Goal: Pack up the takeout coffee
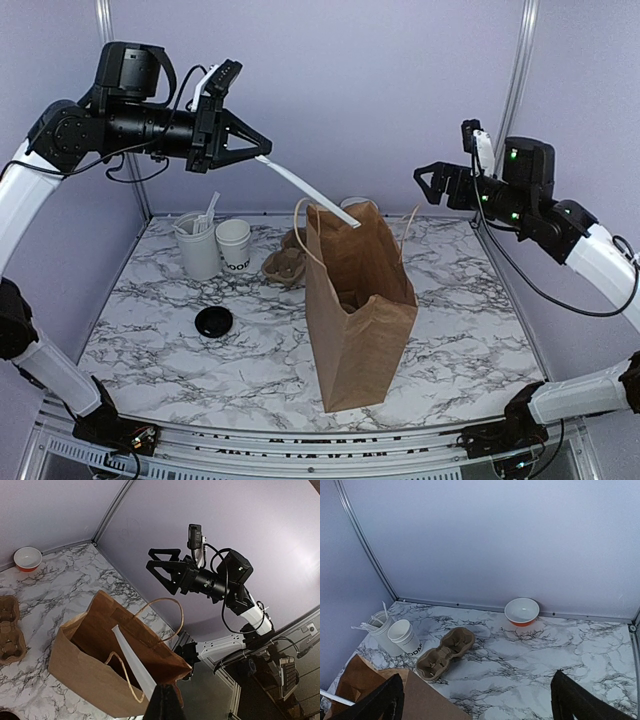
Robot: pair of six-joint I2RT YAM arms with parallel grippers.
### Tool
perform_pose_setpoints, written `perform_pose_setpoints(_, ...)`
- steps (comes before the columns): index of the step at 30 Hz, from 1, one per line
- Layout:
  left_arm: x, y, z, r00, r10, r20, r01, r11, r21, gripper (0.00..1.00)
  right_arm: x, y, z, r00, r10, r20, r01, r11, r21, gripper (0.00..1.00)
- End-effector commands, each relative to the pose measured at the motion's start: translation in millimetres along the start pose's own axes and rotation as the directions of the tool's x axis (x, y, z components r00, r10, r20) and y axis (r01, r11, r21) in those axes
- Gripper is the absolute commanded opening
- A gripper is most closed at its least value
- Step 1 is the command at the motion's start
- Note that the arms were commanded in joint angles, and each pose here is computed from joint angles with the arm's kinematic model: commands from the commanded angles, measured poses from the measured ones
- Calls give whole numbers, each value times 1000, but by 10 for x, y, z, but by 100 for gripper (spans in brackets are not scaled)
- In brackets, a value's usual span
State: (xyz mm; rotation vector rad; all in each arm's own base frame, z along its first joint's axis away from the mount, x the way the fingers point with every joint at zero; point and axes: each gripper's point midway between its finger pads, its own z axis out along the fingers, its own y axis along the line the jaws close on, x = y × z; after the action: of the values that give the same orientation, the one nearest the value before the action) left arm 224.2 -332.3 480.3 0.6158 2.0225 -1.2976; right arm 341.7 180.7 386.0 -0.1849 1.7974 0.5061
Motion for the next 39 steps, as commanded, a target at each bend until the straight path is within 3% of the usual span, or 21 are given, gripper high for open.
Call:
perform_pose_setpoints(1, 114, 56, 96, 999, 28, -46, -30, 999, -26, 0, -70, -49, -98, 999, 18, 30, -19, 1000, 16, 99)
perform_pose_setpoints(16, 113, 0, 385, 995, 64, -81, -64, 998, 4, 0, -39, -66, -171, 999, 40, 31, -41, 999, 19, 99)
perform_pose_setpoints(25, 63, -58, 551, 993, 80, -83, -78, 997, 22, 9, -59, -71, -231, 998, 51, 41, -51, 998, 20, 99)
perform_pose_setpoints(28, 38, -51, 596, 993, 84, -77, -83, 996, 15, 23, -57, -72, -242, 998, 51, 40, -52, 998, 20, 99)
perform_pose_setpoints(32, -30, -41, 591, 994, 97, -48, -97, 995, -10, 50, -54, -78, -260, 998, 51, 41, -52, 998, 23, 99)
perform_pose_setpoints(39, -215, -13, 381, 986, 149, 81, -142, 986, -83, 93, -56, -104, -291, 998, 46, 49, -48, 998, 35, 99)
